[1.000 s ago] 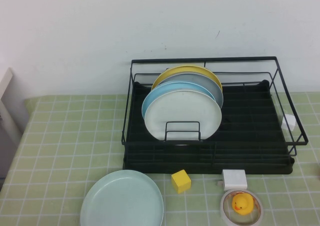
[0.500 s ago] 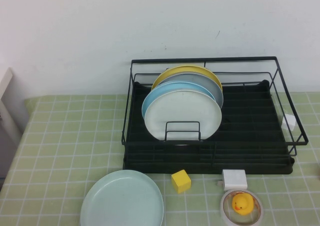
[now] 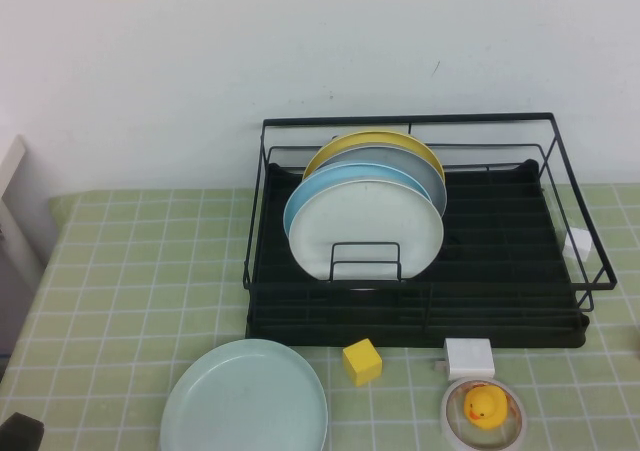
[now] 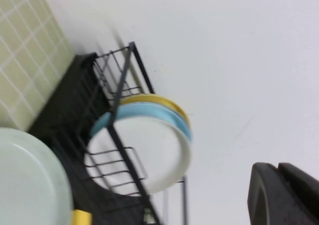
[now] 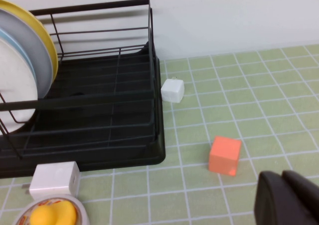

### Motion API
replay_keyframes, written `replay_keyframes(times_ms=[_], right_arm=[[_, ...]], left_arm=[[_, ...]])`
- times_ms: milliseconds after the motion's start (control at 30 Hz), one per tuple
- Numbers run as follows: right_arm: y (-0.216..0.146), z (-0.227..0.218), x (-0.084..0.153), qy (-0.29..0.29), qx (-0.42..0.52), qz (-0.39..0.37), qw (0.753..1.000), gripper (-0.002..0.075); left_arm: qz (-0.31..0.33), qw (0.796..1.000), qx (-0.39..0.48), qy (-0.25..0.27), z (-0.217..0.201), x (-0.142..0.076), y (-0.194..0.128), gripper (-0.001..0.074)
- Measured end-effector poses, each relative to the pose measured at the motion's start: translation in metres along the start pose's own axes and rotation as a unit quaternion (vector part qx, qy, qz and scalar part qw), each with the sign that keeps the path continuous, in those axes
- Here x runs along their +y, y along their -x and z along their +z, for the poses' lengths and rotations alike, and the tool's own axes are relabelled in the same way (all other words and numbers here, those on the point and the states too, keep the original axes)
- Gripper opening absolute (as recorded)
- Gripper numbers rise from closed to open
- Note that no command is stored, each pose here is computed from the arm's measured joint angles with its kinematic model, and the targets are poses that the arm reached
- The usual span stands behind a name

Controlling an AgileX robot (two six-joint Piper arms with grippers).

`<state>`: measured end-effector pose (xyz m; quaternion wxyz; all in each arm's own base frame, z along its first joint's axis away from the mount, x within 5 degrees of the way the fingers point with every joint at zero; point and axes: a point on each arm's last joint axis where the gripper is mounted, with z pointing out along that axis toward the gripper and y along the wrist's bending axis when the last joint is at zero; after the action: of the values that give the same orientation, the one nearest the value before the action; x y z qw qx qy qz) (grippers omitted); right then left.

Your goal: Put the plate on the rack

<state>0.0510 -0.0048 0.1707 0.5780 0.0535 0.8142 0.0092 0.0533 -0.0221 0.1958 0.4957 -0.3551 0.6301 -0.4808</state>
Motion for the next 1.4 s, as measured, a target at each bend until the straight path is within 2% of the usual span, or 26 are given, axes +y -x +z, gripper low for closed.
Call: replay_keyframes(times_ms=[133, 267, 333, 400, 467, 500, 567, 667, 733, 800, 900, 1033, 1100, 1167, 1300, 1400], right_arm=[[0.0, 0.0, 0.002, 0.009, 0.001, 0.034, 0.999, -0.0002], [-0.001, -0.001, 0.01, 0.051, 0.014, 0.183, 0.982, -0.0002], [-0.001, -0.001, 0.016, 0.084, 0.031, 0.298, 0.95, -0.0002], [-0.001, -0.002, 0.022, 0.115, 0.048, 0.397, 0.909, -0.0002], [0.0, -0.003, 0.027, 0.136, 0.059, 0.452, 0.88, -0.0002], [0.0, -0.003, 0.027, 0.14, 0.061, 0.463, 0.873, -0.0002], [0.0, -0.003, 0.028, 0.143, 0.063, 0.471, 0.868, -0.0002], [-0.001, -0.003, 0.027, 0.136, 0.061, 0.458, 0.877, -0.0002], [0.0, -0.002, 0.025, 0.13, 0.054, 0.445, 0.884, -0.0002], [0.0, -0.002, 0.024, 0.127, 0.048, 0.434, 0.891, -0.0002], [0.0, -0.002, 0.024, 0.127, 0.042, 0.398, 0.908, -0.0002], [0.0, -0.002, 0.024, 0.129, 0.035, 0.343, 0.93, -0.0002], [0.0, -0.002, 0.024, 0.13, 0.034, 0.335, 0.933, -0.0002], [0.0, -0.002, 0.024, 0.13, 0.033, 0.328, 0.935, -0.0002], [0.0, -0.002, 0.024, 0.131, 0.032, 0.323, 0.937, -0.0002], [0.0, -0.002, 0.024, 0.131, 0.032, 0.323, 0.937, -0.0002]], left_arm=[[-0.05, 0.999, -0.003, -0.014, 0.0, -0.002, 0.001, -0.0003], [-0.09, 0.995, -0.034, -0.029, 0.0, -0.005, 0.007, -0.0003], [-0.115, 0.991, -0.054, -0.036, -0.001, -0.005, 0.01, -0.0003], [-0.123, 0.99, -0.063, -0.039, -0.001, -0.006, 0.012, -0.0003], [-0.087, 0.994, -0.054, -0.036, -0.001, -0.006, 0.01, -0.0002], [-0.052, 0.997, -0.046, -0.037, -0.001, -0.008, 0.009, -0.0002], [0.036, 0.998, -0.018, -0.051, -0.003, -0.022, 0.006, -0.0003], [0.166, 0.984, 0.028, -0.052, -0.004, -0.05, 0.005, -0.0002], [0.244, 0.967, 0.069, -0.028, 0.0, -0.066, 0.007, -0.0002], [0.317, 0.94, 0.124, 0.015, 0.009, -0.078, 0.01, -0.0002], [0.385, 0.897, 0.199, 0.092, 0.029, -0.089, 0.019, -0.0002], [0.434, 0.844, 0.265, 0.17, 0.061, -0.091, 0.034, 0.0021], [0.45, 0.821, 0.296, 0.191, 0.082, -0.087, 0.04, 0.0078], [0.456, 0.802, 0.329, 0.203, 0.103, -0.078, 0.042, 0.0172], [0.444, 0.794, 0.361, 0.207, 0.142, -0.053, 0.041, 0.0376], [0.423, 0.797, 0.375, 0.213, 0.167, -0.03, 0.038, 0.0454]])
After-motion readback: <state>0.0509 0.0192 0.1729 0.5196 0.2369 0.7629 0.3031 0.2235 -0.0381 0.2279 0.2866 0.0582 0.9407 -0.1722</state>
